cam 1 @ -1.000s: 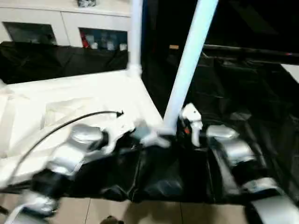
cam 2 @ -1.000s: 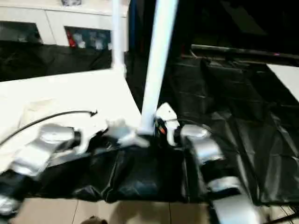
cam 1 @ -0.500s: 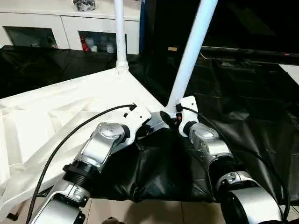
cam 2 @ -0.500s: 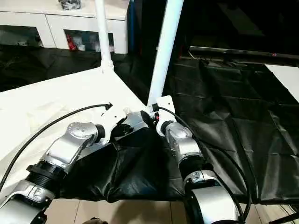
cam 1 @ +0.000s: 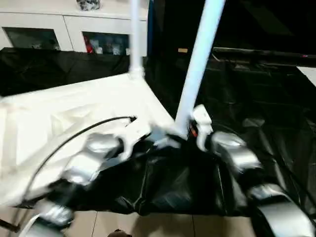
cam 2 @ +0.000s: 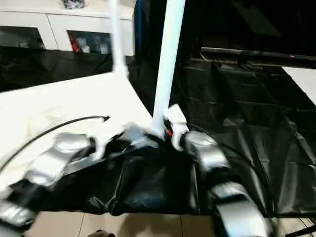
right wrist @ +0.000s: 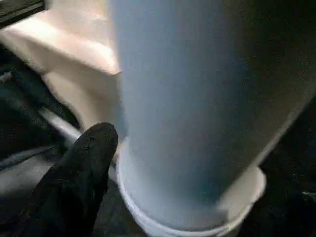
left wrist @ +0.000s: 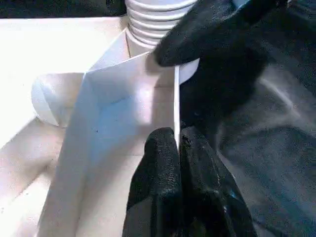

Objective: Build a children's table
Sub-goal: Rotate leg to tighten

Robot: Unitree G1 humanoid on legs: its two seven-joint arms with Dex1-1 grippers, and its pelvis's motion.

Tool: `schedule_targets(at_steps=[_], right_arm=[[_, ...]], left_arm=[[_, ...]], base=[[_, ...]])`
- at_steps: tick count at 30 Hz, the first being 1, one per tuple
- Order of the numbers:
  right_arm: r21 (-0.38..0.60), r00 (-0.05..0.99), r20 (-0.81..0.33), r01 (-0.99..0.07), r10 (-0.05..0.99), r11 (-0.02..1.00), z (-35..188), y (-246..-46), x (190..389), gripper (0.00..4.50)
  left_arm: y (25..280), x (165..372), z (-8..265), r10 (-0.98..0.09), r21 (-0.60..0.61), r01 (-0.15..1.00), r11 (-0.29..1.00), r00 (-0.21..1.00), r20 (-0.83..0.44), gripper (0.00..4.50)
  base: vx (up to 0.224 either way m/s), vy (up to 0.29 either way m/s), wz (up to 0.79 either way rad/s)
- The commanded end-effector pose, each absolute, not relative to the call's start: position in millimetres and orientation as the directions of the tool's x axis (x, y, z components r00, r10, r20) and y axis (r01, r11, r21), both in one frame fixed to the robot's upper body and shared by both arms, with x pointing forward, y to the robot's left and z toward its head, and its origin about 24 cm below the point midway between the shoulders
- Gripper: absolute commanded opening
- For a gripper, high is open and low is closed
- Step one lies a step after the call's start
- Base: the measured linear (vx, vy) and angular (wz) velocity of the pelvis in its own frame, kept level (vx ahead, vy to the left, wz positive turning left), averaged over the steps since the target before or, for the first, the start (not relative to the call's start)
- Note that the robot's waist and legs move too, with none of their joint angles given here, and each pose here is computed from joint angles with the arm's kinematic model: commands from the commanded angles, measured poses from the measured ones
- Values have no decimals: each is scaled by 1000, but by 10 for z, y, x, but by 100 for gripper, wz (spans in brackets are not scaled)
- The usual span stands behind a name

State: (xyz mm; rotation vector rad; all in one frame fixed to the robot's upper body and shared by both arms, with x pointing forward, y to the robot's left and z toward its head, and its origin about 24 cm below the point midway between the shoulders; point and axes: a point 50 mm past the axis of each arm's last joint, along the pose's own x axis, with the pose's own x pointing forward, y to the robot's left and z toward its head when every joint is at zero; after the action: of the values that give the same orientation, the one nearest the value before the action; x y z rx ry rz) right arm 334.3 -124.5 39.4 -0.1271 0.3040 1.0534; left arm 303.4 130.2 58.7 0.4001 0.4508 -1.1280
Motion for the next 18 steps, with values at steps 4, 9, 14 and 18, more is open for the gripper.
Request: schedule_targets(at_steps=[4, 9, 14, 18], right_arm=[[58, 275, -336, -949, 901, 311, 436, -1327, 3212, 386], [85, 201, -335, -966, 921, 242, 446, -1330, 3140, 327], [102, 161, -342, -973, 926, 207, 426, -1311, 3084, 295], [117, 154, -336, -972, 929, 204, 412, -1287, 3059, 281]], left_arm=[[1287, 2928, 651, -824, 45, 971, 236, 224, -521, 0], [1346, 2866, 680, -835, -3, 984, 176, 148, -530, 0], [1376, 2855, 681, -832, -19, 986, 163, 127, -540, 0], [1365, 2865, 679, -834, -14, 984, 175, 141, -534, 0]], base=[[0, 0, 0], [0, 0, 0], [0, 0, 0], [0, 0, 0]])
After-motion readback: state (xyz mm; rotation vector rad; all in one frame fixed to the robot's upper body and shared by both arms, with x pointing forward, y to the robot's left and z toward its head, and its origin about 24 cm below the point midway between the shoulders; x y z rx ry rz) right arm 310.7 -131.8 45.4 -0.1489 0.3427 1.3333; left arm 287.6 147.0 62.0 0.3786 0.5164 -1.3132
